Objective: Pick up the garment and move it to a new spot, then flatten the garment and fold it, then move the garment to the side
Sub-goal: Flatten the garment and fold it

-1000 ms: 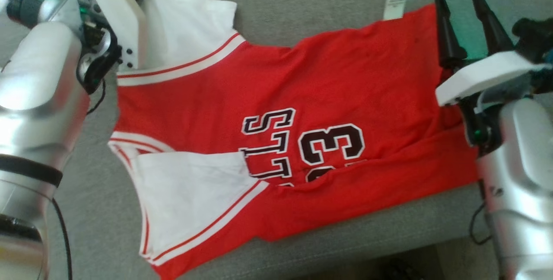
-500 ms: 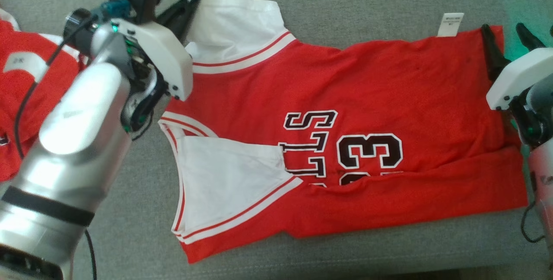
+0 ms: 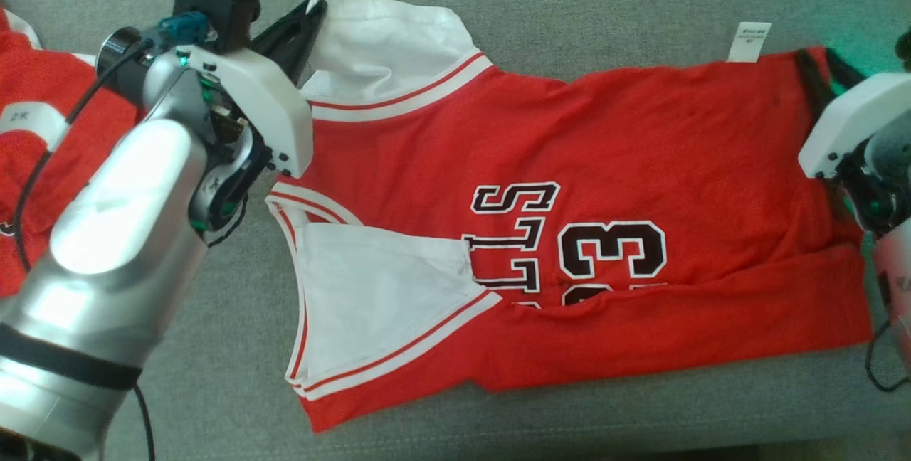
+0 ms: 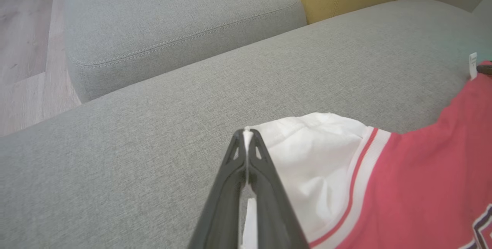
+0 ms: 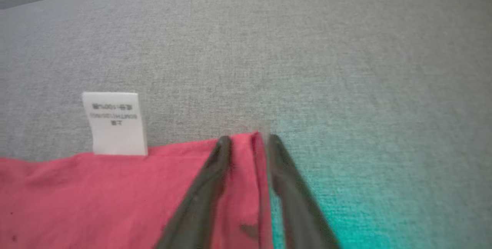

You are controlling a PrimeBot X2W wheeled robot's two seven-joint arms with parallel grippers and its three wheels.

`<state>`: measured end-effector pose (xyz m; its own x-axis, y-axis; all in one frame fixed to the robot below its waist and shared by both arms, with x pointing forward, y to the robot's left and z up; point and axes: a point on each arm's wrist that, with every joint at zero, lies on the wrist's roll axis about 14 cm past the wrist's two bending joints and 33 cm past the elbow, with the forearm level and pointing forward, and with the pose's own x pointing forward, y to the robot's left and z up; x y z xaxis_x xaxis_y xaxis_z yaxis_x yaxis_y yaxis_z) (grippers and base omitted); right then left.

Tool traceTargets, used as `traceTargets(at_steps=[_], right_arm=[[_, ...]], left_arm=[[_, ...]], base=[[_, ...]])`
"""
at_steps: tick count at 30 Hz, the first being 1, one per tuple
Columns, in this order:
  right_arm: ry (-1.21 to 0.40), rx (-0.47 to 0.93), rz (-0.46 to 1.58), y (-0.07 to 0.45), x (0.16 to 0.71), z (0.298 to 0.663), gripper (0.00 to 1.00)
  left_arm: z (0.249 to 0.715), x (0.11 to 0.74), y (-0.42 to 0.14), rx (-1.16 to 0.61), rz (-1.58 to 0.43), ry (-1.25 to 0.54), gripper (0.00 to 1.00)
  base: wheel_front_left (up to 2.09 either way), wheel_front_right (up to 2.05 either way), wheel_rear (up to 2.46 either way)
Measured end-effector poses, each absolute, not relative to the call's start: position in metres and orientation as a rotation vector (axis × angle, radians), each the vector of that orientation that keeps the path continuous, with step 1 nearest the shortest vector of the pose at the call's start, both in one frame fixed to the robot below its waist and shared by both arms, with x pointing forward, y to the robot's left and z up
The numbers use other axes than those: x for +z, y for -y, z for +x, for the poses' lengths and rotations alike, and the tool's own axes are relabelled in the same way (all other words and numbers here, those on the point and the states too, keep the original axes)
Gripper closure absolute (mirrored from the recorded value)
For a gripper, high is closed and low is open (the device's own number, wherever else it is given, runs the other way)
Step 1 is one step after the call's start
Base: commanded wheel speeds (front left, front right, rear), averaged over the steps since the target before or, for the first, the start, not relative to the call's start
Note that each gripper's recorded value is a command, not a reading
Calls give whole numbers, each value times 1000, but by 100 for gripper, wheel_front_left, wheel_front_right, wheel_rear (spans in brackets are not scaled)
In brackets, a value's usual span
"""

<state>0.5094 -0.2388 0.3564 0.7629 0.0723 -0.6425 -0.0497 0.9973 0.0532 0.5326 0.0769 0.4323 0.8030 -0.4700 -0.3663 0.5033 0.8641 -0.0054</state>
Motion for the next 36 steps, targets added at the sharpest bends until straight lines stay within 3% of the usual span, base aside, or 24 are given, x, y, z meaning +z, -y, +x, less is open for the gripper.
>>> traceTargets(at_steps=[7,26,36], right_arm=[[-670,61,31,244,358,516,100],[-371,32,-25,249,410,605,100],[-317,63,-42,237,424,597,100]], left_arm=[[540,431,-88,-473,86,-367,100],[605,473,-113,-334,110,-132,100],[585,478,-108,-381,146,-114,100]], base=[[0,0,0],[0,0,0],[0,0,0]])
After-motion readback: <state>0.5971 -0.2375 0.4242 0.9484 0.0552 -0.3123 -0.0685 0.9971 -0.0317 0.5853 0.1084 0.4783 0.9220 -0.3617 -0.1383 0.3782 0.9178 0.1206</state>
